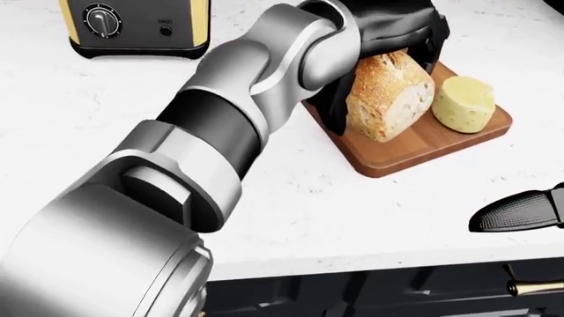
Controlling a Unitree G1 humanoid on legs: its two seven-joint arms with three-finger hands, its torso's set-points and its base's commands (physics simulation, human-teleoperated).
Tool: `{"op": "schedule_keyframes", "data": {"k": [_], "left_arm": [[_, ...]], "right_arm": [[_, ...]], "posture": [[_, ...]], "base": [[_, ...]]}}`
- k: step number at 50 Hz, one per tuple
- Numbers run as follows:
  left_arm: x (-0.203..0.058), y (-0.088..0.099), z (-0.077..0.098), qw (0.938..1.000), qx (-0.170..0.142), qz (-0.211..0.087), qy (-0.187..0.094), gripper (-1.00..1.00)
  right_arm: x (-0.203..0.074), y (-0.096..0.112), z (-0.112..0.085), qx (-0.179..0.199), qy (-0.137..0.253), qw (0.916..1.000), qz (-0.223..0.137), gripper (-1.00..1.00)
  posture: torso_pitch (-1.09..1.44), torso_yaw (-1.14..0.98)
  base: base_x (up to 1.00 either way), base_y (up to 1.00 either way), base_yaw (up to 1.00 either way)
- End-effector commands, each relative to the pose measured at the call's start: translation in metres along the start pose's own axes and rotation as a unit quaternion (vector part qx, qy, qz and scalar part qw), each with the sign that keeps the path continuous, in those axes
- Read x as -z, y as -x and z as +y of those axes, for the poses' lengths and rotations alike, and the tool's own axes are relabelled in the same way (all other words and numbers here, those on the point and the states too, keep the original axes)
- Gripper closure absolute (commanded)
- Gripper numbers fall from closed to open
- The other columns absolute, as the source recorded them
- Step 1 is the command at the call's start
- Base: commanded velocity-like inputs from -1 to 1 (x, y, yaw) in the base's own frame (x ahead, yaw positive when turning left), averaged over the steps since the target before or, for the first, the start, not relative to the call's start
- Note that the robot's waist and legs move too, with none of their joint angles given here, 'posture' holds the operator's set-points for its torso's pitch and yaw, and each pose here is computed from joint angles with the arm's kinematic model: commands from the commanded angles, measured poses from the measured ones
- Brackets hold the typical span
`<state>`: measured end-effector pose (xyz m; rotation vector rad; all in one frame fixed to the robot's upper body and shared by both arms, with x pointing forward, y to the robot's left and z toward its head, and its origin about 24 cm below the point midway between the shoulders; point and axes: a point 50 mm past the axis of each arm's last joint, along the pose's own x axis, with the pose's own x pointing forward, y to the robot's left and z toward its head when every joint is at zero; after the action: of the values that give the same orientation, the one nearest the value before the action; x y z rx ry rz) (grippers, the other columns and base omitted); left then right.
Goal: Place the bread and cheese on the cutting board.
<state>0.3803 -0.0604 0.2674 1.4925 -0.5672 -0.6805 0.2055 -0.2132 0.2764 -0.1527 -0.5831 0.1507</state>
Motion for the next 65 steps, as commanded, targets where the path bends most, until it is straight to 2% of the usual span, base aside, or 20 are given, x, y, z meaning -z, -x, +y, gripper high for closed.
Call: {"op": "schedule_keyframes", "data": {"k": [1,10,16,21,27,28,31,41,44,47,48,50,51,52,55,57,61,62,63,65], "left_arm": [[-0.005,0.002,0.025,0.9988,-0.047,-0.008,-0.014,0.65],[-0.005,0.001,0.018,0.9992,-0.037,-0.004,-0.014,0.59],[-0.004,0.000,0.011,0.9992,-0.037,-0.004,-0.012,0.40],[-0.002,0.000,0.007,0.9993,-0.035,0.001,-0.010,-0.17],[0.001,0.000,0.001,0.9996,-0.021,0.009,-0.013,-0.62],[0.001,0.000,0.001,0.9997,-0.021,0.010,-0.012,-0.84],[0.003,0.000,0.000,0.9997,-0.017,0.012,-0.013,-0.98],[0.008,0.003,0.005,0.9996,-0.024,0.016,-0.005,-1.00],[0.013,0.005,0.014,0.9985,-0.040,0.023,0.029,-1.00],[0.027,0.013,0.035,0.9871,-0.096,0.044,0.120,-1.00],[0.029,0.015,0.034,0.9888,-0.101,0.039,0.103,-1.00],[0.042,0.022,0.048,0.9742,-0.130,0.053,0.176,-1.00],[0.047,0.028,0.057,0.9703,-0.166,0.054,0.167,-1.00],[0.051,0.031,0.065,0.9602,-0.174,0.053,0.212,-1.00],[0.055,0.041,0.086,0.9523,-0.222,0.047,0.204,-1.00],[0.058,0.051,0.106,0.9407,-0.259,0.044,0.215,-1.00],[0.066,0.062,0.119,0.9311,-0.297,0.048,0.207,-1.00],[0.069,0.065,0.122,0.9258,-0.304,0.050,0.218,-1.00],[0.072,0.070,0.127,0.9227,-0.324,0.056,0.202,-1.00],[0.075,0.078,0.139,0.9111,-0.341,0.055,0.225,-1.00]], "right_arm": [[-0.011,0.000,-0.002,0.006,0.015,0.9994,-0.031,-1.00],[-0.013,0.003,-0.002,0.008,0.012,0.9994,-0.032,-1.00],[-0.014,0.003,-0.002,0.008,0.009,0.9994,-0.032,-1.00],[-0.014,0.002,-0.001,0.009,0.009,0.9994,-0.033,-1.00],[-0.014,0.003,-0.001,0.009,0.009,0.9994,-0.033,-1.00],[-0.014,0.002,-0.001,0.009,0.008,0.9994,-0.033,-1.00],[-0.015,0.002,-0.001,0.008,0.008,0.9994,-0.034,-1.00],[-0.016,-0.001,0.000,0.003,0.009,0.9994,-0.033,-1.00],[-0.014,-0.006,0.000,-0.003,0.010,0.9995,-0.029,-1.00],[-0.013,-0.019,-0.004,-0.014,0.013,0.9996,-0.020,-1.00],[-0.014,-0.021,-0.004,-0.018,0.014,0.9996,-0.018,-1.00],[-0.013,-0.033,-0.005,-0.031,0.015,0.9993,-0.012,-1.00],[-0.011,-0.039,-0.005,-0.035,0.014,0.9993,-0.009,-1.00],[-0.011,-0.045,-0.004,-0.041,0.017,0.9990,-0.010,-1.00],[-0.010,-0.060,-0.001,-0.050,0.016,0.9986,-0.008,-1.00],[-0.014,-0.070,0.001,-0.056,0.018,0.9982,-0.011,-1.00],[-0.016,-0.081,0.001,-0.057,0.020,0.9981,-0.016,-1.00],[-0.018,-0.084,0.001,-0.055,0.020,0.9981,-0.017,-1.00],[-0.018,-0.087,0.002,-0.054,0.020,0.9982,-0.018,-1.00],[-0.017,-0.091,0.002,-0.052,0.018,0.9983,-0.017,-1.00]], "posture": [[0.00,0.00],[0.00,0.00],[0.00,0.00],[0.00,0.00],[0.00,0.00],[0.00,0.00],[0.00,0.00],[0.00,0.00],[0.00,0.00],[0.00,0.00],[0.00,0.00],[0.00,0.00],[0.00,0.00],[0.00,0.00],[0.00,0.00],[0.00,0.00],[0.00,0.00],[0.00,0.00],[0.00,0.00],[0.00,0.00]], "base": [[0.00,0.00,0.00],[0.00,0.00,0.00],[0.00,0.00,0.00],[0.00,0.00,0.00],[0.00,0.00,0.00],[0.00,0.00,0.00],[0.00,0.00,0.00],[0.00,0.00,0.00],[0.00,0.00,0.00],[0.00,0.00,0.00],[0.00,0.00,0.00],[0.00,0.00,0.00],[0.00,0.00,0.00],[0.00,0.00,0.00],[0.00,0.00,0.00],[0.00,0.00,0.00],[0.00,0.00,0.00],[0.00,0.00,0.00],[0.00,0.00,0.00],[0.00,0.00,0.00]]}}
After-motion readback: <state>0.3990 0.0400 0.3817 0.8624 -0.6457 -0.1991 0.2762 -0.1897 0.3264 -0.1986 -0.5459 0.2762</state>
